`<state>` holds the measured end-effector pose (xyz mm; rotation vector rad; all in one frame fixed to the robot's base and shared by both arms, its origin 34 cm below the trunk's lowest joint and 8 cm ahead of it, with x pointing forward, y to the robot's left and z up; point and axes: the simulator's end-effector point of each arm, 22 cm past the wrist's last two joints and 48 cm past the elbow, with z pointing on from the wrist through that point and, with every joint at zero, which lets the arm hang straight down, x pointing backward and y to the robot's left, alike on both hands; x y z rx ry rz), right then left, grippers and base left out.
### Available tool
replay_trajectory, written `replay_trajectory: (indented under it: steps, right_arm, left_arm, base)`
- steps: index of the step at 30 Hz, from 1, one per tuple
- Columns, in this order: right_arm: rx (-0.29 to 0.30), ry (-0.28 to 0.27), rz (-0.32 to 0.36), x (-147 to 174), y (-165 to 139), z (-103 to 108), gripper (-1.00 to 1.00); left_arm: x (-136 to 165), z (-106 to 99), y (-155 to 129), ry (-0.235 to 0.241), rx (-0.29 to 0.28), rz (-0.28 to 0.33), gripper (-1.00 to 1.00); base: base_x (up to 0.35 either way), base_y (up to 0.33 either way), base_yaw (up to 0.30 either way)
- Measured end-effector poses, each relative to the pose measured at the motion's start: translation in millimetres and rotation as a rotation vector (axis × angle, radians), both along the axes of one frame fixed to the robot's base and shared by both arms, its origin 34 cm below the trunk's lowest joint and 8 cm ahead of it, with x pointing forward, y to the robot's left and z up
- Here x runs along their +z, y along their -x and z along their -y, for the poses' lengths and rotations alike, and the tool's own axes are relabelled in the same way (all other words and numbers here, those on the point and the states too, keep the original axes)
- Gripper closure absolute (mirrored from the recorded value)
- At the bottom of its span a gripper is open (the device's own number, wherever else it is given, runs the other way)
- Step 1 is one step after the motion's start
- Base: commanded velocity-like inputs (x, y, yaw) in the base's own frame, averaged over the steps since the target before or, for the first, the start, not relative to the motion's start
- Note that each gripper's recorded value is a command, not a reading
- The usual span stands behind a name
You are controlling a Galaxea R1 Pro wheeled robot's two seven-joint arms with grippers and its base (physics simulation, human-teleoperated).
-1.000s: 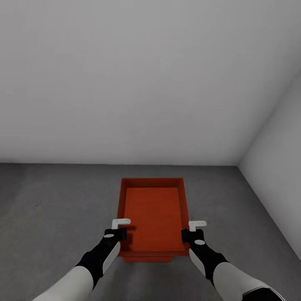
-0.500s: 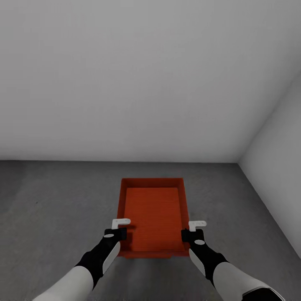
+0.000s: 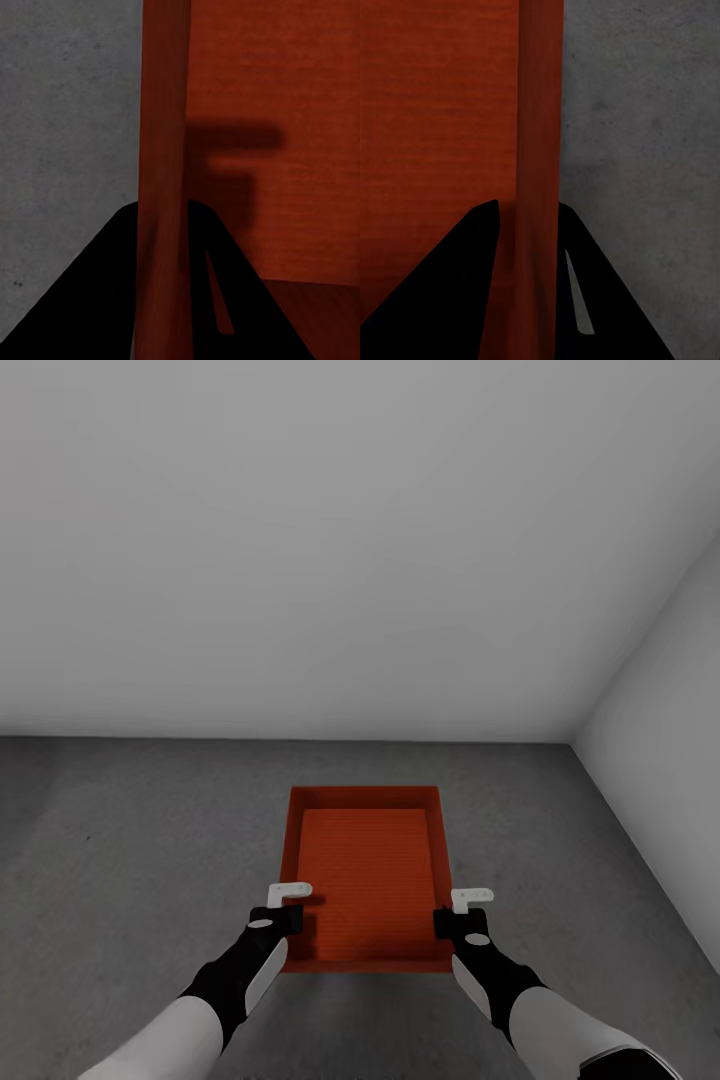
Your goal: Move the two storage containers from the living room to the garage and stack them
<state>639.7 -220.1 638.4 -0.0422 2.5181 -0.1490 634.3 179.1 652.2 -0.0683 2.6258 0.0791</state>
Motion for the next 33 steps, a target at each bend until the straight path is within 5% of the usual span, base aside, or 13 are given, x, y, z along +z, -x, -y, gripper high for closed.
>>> replay_trajectory:
  steps: [33]
  right_arm:
    - [-0.001, -0.001, -0.051, -27, 18, 0, 1.0]
  left_arm:
    - [-26, 0, 16, -0.001, -0.001, -0.051, 1.0]
  base:
    - [0.0, 0.0, 0.0]
